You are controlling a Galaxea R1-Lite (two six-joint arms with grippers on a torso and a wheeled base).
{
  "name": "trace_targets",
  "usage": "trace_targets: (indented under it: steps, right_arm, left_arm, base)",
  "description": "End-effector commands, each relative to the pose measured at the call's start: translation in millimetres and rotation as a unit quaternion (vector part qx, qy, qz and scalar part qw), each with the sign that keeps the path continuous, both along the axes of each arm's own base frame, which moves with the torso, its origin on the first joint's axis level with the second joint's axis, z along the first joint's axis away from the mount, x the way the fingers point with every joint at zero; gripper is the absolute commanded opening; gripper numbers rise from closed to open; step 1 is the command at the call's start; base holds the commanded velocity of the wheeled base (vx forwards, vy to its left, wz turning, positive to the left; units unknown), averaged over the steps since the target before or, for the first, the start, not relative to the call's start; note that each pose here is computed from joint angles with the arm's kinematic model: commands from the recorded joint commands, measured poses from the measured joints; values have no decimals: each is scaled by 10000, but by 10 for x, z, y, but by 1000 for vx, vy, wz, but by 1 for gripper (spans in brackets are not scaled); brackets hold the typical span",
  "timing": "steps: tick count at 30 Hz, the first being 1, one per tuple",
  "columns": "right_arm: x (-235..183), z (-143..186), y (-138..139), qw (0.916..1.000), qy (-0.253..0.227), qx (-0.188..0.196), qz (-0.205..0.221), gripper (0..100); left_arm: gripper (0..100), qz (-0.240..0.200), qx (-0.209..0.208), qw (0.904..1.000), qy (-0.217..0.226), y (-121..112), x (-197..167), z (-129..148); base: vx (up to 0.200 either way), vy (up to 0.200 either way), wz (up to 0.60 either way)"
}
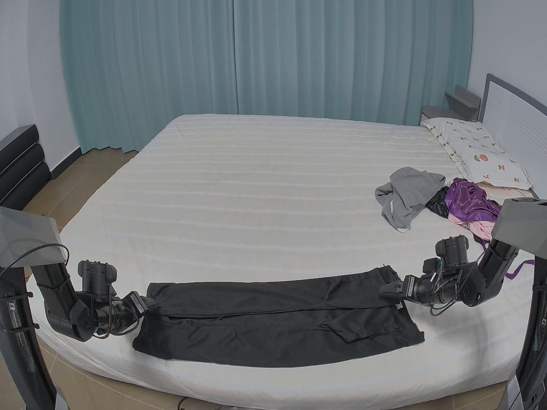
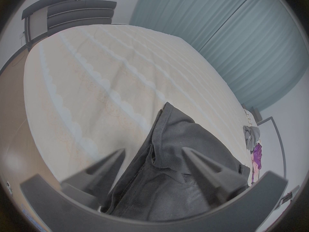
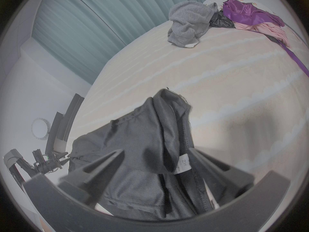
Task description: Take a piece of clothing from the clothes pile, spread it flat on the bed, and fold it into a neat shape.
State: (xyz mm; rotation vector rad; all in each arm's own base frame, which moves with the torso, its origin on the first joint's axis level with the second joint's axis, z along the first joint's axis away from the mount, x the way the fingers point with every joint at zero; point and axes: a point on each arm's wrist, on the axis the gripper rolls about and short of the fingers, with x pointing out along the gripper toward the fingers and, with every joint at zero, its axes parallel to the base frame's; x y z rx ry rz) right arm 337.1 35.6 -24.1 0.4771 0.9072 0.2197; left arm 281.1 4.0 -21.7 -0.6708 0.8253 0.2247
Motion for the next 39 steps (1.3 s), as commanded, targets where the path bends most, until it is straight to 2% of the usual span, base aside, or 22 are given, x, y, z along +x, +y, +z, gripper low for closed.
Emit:
trace_targets:
  steps: [1, 10, 15, 22, 28, 29, 36, 39]
  right_arm:
    - [63, 100, -23, 9998, -183, 81, -83, 100]
    - [378, 136, -24, 9975, -439, 361, -417, 100]
    - [428, 60, -3, 9959, -264, 584, -640, 100]
    - [458, -46, 10, 9961, -168, 577, -645, 100]
    - [480, -85, 52, 9963, -183, 457, -701, 100]
    - [490, -79, 59, 9963, -200, 449, -704, 100]
    - [543, -99, 72, 9956, -275, 313, -835, 100]
    - [577, -128, 72, 9953, -279, 254, -896, 100]
  left_arm:
    - [100, 10, -10, 10000, -82, -1, 40, 20]
    - [100, 161, -25, 9976, -680, 35, 453, 145]
    - [100, 150, -17, 9983, -557, 25, 655, 21]
    - [100, 68, 50, 9989, -453, -25, 753, -149]
    - [100, 204, 321, 9981, -486, -86, 839, -222]
    - [0, 231, 359, 9979, -486, -84, 845, -229]
    - [0, 402, 484, 9968, -494, -80, 847, -241]
    - [0, 728, 603, 9936, -626, -55, 853, -224]
  base:
    - [0, 0, 0]
    - [0, 0, 0]
    - [0, 0, 0]
    - [0, 0, 0]
    - [0, 0, 0]
    - [0, 0, 0]
    - [0, 0, 0]
    - [0, 0, 0]
